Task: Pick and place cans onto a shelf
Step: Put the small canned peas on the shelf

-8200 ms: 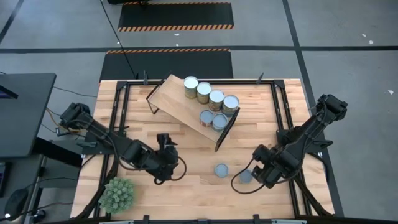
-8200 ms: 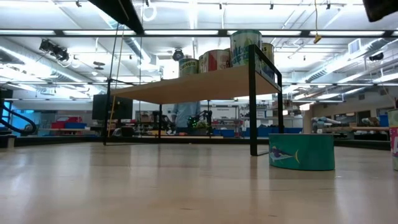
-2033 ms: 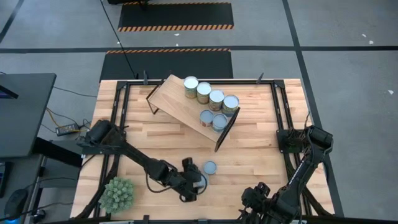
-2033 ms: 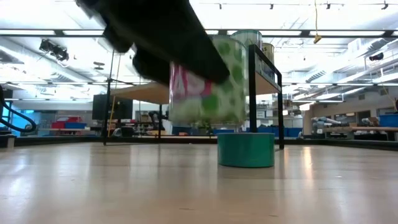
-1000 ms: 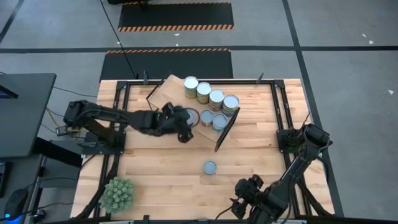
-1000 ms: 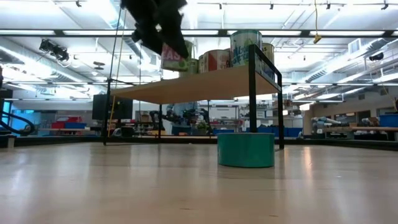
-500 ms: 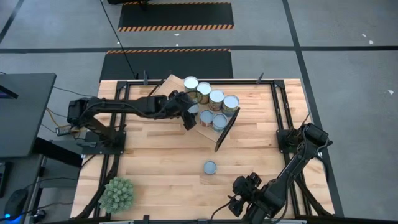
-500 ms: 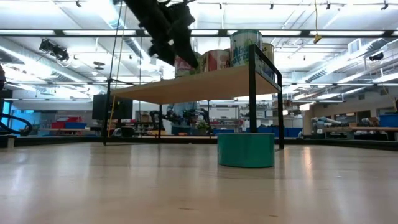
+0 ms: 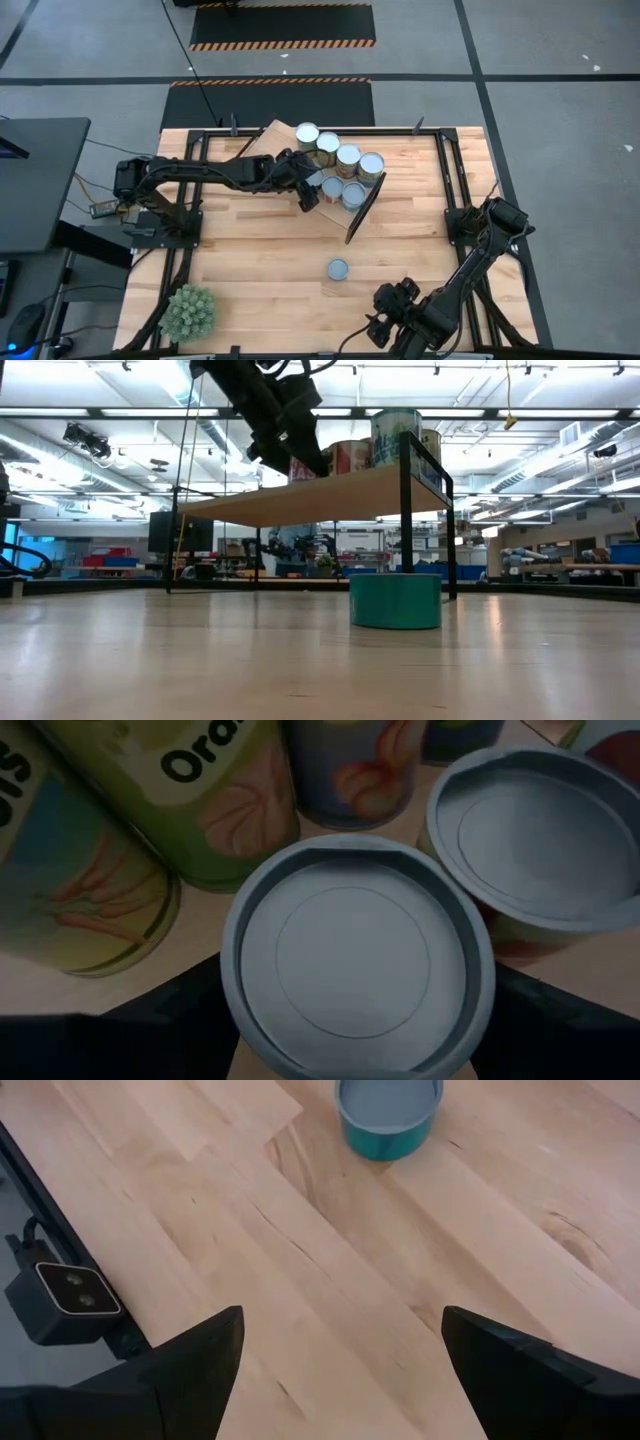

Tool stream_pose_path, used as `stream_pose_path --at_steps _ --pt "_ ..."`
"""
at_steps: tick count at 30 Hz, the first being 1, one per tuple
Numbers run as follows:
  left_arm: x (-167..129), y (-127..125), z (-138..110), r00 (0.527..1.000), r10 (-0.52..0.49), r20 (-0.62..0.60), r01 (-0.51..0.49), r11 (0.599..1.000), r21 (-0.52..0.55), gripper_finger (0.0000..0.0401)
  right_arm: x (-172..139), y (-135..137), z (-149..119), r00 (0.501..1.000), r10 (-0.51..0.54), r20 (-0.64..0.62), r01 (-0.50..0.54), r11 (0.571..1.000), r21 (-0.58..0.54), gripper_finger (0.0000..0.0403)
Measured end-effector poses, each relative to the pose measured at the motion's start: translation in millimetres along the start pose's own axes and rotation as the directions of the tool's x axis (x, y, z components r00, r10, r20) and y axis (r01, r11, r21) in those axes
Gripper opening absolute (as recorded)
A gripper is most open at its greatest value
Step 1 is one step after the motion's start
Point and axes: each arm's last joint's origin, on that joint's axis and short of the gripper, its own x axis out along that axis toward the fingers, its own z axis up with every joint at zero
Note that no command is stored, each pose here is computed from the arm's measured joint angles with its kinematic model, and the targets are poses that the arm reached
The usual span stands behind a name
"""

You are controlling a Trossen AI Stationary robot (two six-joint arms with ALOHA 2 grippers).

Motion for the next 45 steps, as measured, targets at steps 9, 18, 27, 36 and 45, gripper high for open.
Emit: stream_pose_path --at_steps 9,18,27,36,45 --pt "0 1 0 1.000 0.002 -0.001 -0.002 1.000 0.003 0.0316 0 0 0 1.000 0.000 -0.001 0.000 1.000 -0.006 0.0348" --pt "-1 1 -1 1.000 -0.018 -0.015 0.019 0.999 0.044 0.0318 0 1 0 1.000 0.008 -0.004 -0.008 1.000 -0.001 0.0348" --pt "0 5 -3 0.997 -0.059 -0.054 0.061 0.998 0.035 0.0319 0 2 0 1.000 0.020 -0.005 -0.020 1.000 0.013 0.0348" --pt "2 15 -1 0.994 -0.089 -0.066 0.089 0.996 -0.010 0.0319 0 3 0 1.000 0.024 -0.005 -0.024 1.000 0.016 0.0347" --pt "-1 8 -2 0.994 -0.091 -0.062 0.091 0.996 0.003 0.0319 -2 2 0 0.999 0.023 -0.043 -0.023 1.000 -0.006 0.0348"
